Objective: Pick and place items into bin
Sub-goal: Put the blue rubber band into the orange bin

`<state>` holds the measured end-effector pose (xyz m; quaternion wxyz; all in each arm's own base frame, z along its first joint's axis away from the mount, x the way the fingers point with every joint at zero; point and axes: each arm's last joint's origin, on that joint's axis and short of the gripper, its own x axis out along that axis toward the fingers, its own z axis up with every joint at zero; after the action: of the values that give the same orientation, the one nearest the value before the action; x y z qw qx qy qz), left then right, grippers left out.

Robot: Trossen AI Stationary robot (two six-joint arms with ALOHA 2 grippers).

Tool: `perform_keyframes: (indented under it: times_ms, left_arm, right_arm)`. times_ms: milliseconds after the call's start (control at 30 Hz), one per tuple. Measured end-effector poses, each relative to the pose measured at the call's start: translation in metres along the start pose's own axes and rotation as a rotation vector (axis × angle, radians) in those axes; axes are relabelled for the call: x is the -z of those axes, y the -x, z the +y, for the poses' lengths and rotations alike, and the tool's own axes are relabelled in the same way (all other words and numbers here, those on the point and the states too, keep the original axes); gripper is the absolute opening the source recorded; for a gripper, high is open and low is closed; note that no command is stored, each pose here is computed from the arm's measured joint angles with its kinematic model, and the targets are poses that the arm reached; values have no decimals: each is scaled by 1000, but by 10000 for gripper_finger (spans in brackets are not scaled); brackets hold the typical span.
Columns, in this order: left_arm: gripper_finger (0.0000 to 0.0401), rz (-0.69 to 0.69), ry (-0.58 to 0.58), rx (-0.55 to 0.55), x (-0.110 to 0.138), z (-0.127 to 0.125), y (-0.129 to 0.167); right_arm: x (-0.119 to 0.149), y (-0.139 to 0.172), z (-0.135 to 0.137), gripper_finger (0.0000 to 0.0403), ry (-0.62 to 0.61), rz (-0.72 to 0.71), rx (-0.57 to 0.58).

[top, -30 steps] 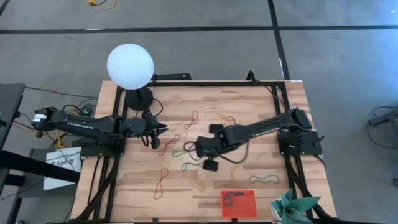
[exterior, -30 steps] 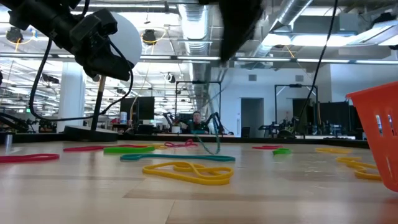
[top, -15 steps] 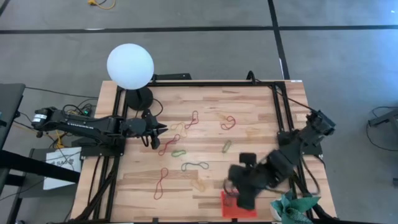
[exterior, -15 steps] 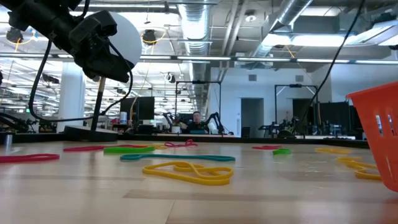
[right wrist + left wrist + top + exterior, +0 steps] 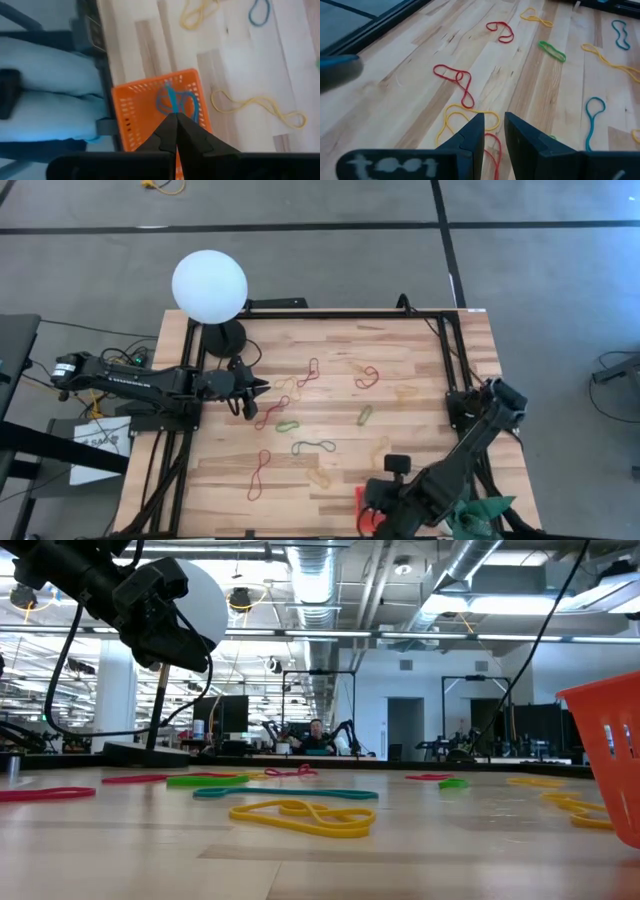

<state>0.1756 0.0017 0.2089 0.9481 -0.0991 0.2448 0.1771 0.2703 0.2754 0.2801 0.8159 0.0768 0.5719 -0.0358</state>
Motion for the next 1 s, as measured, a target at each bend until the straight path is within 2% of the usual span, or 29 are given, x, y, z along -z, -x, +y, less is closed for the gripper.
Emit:
perform_keyframes:
  times_ms: [300,367,567,900,1000]
  left_arm:
    - [63,0,4,0,0,0,0]
    - [63,1,3,0,0,0,0]
    - [63,1,3,0,0,0,0]
    - [63,2,3,0,0,0,0]
    - [63,2,3,-1,0,0,0]
  right_arm:
    - [7,-41,9,0,71,226,-15]
    - [5,-42,6,0,40,248,-6]
    - [-12,-41,-8,3,-155,238,7]
    - [-25,-56,-19,61,-197,316,-54]
    - [-26,-56,-21,75,-164,325,-65]
